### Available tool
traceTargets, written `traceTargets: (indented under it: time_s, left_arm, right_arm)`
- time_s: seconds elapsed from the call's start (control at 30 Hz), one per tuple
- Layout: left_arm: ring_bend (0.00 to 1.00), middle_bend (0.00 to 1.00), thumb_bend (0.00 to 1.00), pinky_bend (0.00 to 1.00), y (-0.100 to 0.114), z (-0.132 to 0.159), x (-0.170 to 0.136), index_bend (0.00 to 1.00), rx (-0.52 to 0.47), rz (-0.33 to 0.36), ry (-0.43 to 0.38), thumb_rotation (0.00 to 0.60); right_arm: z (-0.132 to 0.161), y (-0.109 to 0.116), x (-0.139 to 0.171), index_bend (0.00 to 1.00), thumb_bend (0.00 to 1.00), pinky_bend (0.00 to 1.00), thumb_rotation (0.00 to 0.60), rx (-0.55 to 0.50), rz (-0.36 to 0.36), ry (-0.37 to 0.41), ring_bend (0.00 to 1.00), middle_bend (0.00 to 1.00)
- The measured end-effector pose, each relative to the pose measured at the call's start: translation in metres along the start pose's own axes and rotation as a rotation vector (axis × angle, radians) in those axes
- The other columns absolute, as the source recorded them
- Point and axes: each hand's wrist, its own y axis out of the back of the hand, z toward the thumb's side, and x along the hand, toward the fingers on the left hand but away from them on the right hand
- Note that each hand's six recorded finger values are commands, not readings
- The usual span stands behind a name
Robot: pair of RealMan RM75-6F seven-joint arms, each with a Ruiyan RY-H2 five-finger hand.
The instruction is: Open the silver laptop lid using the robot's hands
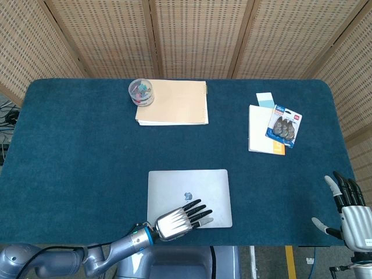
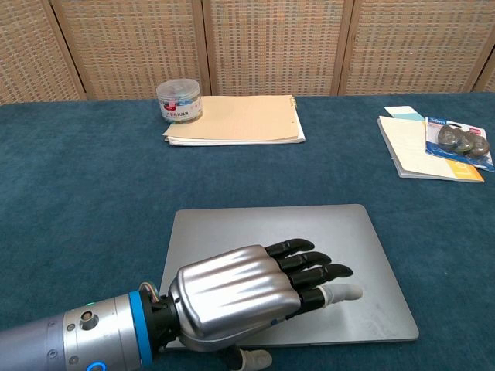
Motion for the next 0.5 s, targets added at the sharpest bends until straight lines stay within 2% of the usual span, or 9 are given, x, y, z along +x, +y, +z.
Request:
traceTargets:
  time_s: [0.4, 0.5]
  left_arm:
    - [0.0, 0.0, 0.31, 0.0, -0.0046, -0.0034, 0.0078, 0.0, -0.002, 0.009, 0.024, 0.6]
    - [0.0, 0.0, 0.36, 0.0, -0.0058, -0.0032, 0.0093, 0.0, 0.002, 0.009, 0.028, 0.6]
  right_arm:
    - [-0.002, 0.0019, -0.0002, 0.0, 0.0, 0.0, 0.6, -0.011, -0.003, -0.004, 0.0, 0.0]
    - [-0.0026, 0.0025, -0.0002, 0.0, 0.0, 0.0, 0.6, -0.014, -0.004, -0.005, 0.0, 0.0]
